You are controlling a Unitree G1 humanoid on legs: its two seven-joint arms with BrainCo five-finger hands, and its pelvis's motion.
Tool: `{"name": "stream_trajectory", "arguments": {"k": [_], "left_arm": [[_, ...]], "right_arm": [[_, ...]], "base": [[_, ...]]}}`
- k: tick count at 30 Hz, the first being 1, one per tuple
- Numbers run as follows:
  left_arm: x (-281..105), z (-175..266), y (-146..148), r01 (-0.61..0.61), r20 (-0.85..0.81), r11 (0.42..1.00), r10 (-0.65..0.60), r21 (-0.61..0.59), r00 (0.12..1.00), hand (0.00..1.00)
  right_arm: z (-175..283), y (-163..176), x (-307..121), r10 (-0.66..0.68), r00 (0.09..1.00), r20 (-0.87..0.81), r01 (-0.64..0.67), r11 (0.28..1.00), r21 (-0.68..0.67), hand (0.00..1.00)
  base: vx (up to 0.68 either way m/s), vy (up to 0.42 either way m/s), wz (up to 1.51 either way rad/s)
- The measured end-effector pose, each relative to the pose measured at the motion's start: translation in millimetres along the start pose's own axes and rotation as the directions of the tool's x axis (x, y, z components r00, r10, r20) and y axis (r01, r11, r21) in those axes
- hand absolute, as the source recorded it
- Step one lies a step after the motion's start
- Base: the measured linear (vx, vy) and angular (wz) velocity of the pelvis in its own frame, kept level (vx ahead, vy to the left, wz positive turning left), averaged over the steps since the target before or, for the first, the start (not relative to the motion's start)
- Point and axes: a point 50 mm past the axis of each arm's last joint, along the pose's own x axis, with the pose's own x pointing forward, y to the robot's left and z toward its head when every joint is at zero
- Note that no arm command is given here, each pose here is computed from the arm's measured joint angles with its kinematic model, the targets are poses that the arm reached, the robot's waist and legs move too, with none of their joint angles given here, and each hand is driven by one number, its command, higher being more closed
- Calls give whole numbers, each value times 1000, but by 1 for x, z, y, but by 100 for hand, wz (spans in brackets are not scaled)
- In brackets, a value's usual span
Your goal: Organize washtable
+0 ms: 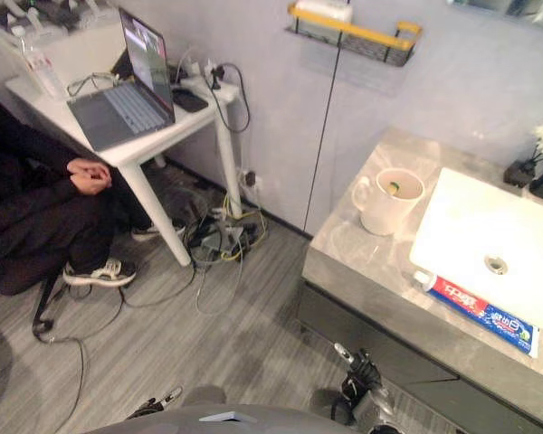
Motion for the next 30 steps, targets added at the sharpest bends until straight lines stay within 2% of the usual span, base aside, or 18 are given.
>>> {"name": "stream_trajectory", "arguments": {"k": [3, 6, 8, 9, 17, 26, 30], "left_arm": [[2, 7, 1, 16, 18, 995, -18, 101, 1000, 0], [5, 26, -10, 47, 67, 980, -61, 195, 996, 0], [6, 39, -19, 60, 114, 980, -83, 192, 990, 0], [5, 43, -33, 90, 134, 980, -115, 178, 984, 0], [1, 31, -45, 132, 109, 981, -148, 145, 983, 0], [2, 33, -44, 137, 104, 982, -151, 131, 983, 0], [3, 41, -42, 129, 139, 990, -137, 62, 981, 0]], "right_arm": [[-9, 4, -2, 16, 999, -28, -16, 999, -31, 0], [-5, -7, -2, -20, 999, -25, 19, 999, -33, 0], [-8, -15, -3, -47, 998, -48, 45, 998, -44, 0], [-5, -22, -3, -68, 997, -45, 67, 997, -41, 0], [-15, -59, -13, -193, 976, -97, 191, 981, -27, 0], [-25, -61, -16, -208, 970, -128, 212, 977, 22, 0], [-23, -56, -14, -187, 975, -123, 185, 982, -24, 0]], "base": [[0, 243, -112], [-48, 100, -119], [-24, -93, -78], [159, -211, -71], [192, -287, -70], [153, -148, -17], [-15, -153, 1]]}}
